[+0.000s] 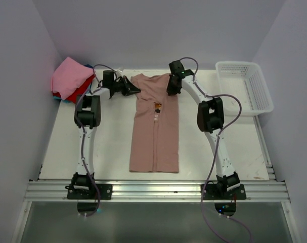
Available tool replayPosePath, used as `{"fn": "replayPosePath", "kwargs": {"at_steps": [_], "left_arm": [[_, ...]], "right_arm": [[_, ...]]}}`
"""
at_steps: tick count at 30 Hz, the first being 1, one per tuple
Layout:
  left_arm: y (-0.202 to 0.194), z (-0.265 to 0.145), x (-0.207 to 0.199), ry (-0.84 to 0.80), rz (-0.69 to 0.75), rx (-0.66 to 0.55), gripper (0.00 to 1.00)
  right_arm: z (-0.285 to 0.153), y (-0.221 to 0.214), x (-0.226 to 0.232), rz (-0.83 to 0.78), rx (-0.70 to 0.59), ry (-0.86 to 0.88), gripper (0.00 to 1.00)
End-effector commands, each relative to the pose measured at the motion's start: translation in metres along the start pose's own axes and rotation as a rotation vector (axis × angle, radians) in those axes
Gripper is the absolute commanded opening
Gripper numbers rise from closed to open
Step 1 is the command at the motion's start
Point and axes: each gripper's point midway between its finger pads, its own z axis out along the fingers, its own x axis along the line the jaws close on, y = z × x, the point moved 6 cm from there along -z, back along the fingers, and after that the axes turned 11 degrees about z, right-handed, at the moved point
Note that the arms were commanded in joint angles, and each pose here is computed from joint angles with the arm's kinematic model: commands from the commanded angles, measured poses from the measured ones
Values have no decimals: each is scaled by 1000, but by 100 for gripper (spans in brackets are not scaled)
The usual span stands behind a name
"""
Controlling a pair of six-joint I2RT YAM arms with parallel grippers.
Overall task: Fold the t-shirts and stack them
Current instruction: Fold the tshirt
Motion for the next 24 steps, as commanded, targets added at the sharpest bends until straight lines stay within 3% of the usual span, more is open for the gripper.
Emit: {"fn": "replayPosePath", "kwargs": {"at_steps": [1, 6, 8, 9, 11, 12, 17, 18, 19, 21, 22, 23, 24], "left_arm": [[20, -7, 43, 73, -40, -105, 0], [46, -16, 33, 6, -17, -185, 0], [60, -30, 33, -11, -6, -227, 0], [69, -34, 24, -34, 23, -252, 0], [77, -40, 13, -63, 55, -269, 0], [88, -47, -3, -93, 94, -299, 0], [102, -77, -59, -181, 198, -358, 1], [113, -96, -92, -206, 268, -397, 1], [98, -100, -91, -192, 245, -383, 2], [94, -130, -134, -200, 315, -411, 7], [69, -133, -128, -179, 278, -376, 10], [66, -154, -160, -195, 335, -395, 21], [37, -156, -148, -155, 298, -358, 30]], "right_arm": [[16, 16, -15, -9, -34, -15, 0], [8, 34, 3, -7, -101, 148, 1], [6, 21, 10, -18, -50, 253, 2], [-14, 36, 27, -25, -118, 355, 2], [-14, 24, 24, -22, -101, 405, 3], [-39, 40, 37, -30, -185, 483, 3], [-91, 39, 33, -42, -302, 585, 9], [-102, 40, 32, -44, -326, 593, 9], [-127, 39, 28, -62, -355, 605, 11], [-151, 31, 23, -78, -373, 602, 20], [-170, 24, 16, -111, -386, 599, 38], [-180, 18, 11, -125, -389, 586, 44], [-187, 9, 9, -137, -386, 579, 57]]}}
